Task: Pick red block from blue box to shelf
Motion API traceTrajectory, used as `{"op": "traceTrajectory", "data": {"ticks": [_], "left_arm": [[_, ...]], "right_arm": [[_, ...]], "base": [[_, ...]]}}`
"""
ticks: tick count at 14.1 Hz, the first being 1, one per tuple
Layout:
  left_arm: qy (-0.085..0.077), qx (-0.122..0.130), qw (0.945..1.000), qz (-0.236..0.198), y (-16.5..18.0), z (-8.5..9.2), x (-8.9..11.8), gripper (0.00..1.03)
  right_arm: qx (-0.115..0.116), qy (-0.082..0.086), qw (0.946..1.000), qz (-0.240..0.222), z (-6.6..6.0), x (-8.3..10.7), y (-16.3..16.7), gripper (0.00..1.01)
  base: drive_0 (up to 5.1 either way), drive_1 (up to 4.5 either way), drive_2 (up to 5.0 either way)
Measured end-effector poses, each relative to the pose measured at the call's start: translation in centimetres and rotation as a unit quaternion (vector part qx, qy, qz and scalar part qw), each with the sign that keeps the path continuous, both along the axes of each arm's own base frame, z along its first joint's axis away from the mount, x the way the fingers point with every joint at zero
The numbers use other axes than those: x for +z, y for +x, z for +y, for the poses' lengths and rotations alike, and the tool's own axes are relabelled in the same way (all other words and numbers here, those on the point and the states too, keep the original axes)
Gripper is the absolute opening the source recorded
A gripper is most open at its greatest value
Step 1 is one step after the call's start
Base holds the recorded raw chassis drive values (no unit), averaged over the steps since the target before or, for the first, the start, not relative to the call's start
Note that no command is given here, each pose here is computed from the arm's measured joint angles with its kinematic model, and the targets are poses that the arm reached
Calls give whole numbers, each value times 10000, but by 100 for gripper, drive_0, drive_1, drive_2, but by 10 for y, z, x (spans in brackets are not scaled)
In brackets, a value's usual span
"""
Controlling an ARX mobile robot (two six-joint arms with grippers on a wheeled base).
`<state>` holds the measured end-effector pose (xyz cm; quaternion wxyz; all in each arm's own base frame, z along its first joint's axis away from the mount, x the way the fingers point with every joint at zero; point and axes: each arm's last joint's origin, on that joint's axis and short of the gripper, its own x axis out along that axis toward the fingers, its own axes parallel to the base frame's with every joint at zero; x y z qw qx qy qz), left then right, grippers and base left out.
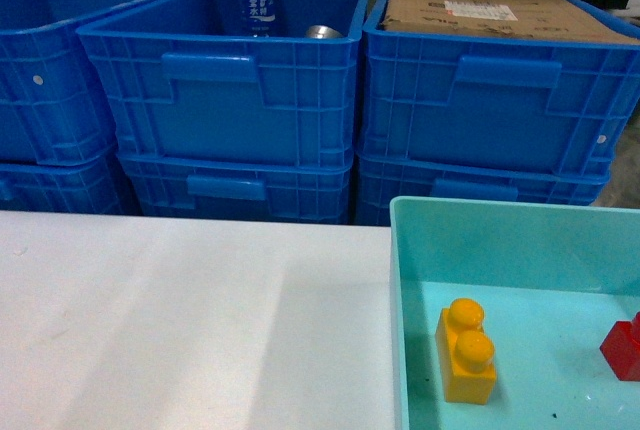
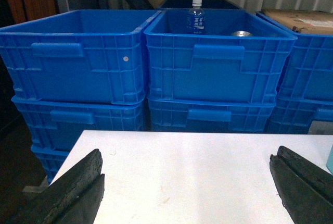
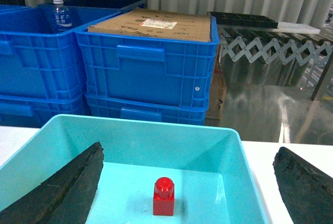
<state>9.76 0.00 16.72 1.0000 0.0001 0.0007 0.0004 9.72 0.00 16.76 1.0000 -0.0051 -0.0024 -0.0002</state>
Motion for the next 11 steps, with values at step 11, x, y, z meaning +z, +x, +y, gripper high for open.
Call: {"op": "traceTrajectory", "data": {"ticks": [11], "left_arm": [[0, -6, 10000, 0, 0, 0, 0, 98]], "right_arm": [[19, -19, 9993, -370, -3, 5, 6, 98]], "base": [[0, 0, 0]]}}
